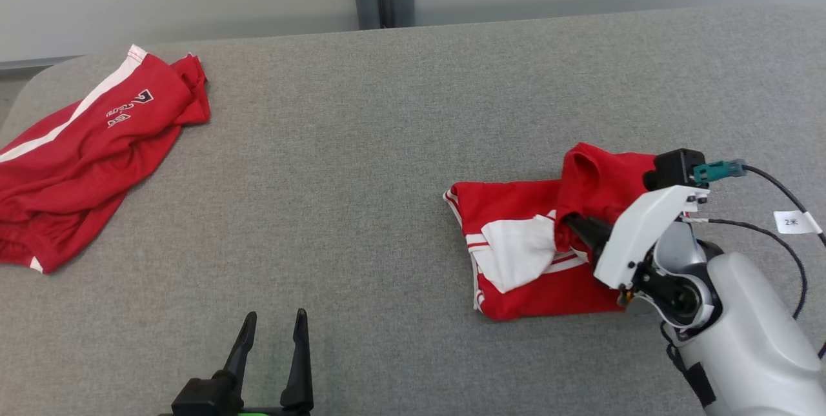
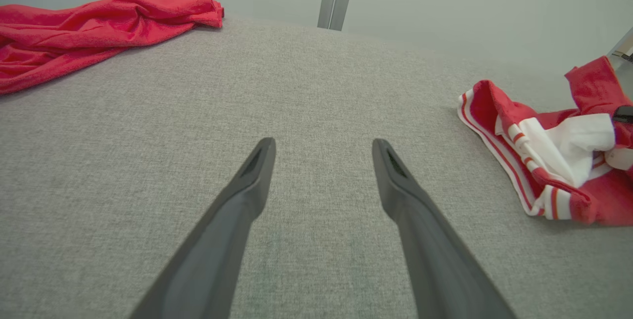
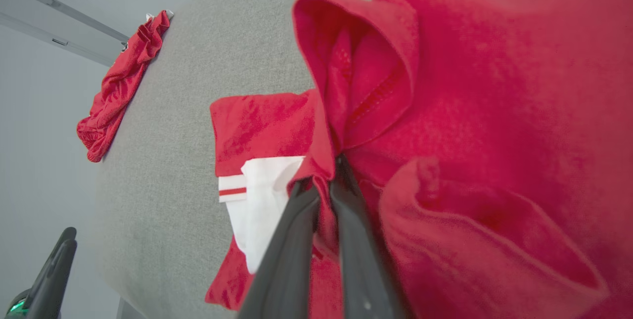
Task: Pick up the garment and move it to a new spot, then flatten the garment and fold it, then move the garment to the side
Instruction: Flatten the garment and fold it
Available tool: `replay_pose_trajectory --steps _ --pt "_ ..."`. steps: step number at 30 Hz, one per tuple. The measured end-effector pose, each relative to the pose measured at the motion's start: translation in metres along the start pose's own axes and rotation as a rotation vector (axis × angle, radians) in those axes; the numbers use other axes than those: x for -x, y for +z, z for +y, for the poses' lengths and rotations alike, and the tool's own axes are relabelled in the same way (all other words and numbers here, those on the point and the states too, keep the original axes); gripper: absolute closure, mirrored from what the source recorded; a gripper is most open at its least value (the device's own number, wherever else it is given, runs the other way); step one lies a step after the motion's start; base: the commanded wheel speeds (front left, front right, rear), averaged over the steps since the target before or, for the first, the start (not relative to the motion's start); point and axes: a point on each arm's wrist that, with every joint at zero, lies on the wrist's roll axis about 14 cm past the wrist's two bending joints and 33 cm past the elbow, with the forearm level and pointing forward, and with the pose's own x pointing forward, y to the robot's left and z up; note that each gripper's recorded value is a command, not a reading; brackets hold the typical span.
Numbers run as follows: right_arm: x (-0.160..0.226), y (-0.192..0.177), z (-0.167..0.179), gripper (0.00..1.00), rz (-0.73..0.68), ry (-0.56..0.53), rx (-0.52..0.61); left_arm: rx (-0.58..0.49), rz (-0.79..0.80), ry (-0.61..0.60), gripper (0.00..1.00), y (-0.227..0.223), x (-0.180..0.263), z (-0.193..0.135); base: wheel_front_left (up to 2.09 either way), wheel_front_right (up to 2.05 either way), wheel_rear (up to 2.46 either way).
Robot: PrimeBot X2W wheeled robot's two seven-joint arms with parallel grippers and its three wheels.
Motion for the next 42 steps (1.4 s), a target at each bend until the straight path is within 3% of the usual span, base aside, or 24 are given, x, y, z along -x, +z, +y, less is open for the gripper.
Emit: replay_pose_trajectory --steps 9,21,35,36,37,42 --pt "-0.021 -0.012 0.044 1.00 0.014 0.084 -0.004 -0.002 0.027 0.002 0.00 -0.009 0.003 0.000 0.00 0.00 0.00" --pt "-0.024 -0.030 0.050 1.00 0.022 0.091 -0.060 -0.004 0.055 -0.018 0.00 -0.017 0.005 -0.006 0.00 0.00 0.00" --pt "-0.037 -0.035 0.080 1.00 0.013 0.185 -0.117 -0.008 0.078 -0.063 0.00 -0.025 0.007 -0.020 0.00 0.00 0.00" --pt "-0.038 -0.033 0.081 0.68 0.000 0.187 -0.119 -0.007 0.078 -0.064 0.00 -0.025 0.008 -0.020 0.00 0.00 0.00" --pt "-0.039 -0.032 0.083 0.00 -0.007 0.188 -0.113 -0.005 0.078 -0.064 0.00 -0.025 0.008 -0.020 0.00 0.00 0.00" --pt "-0.042 -0.031 0.090 0.00 -0.019 0.200 -0.095 -0.003 0.075 -0.055 0.00 -0.024 0.010 -0.018 0.00 0.00 0.00"
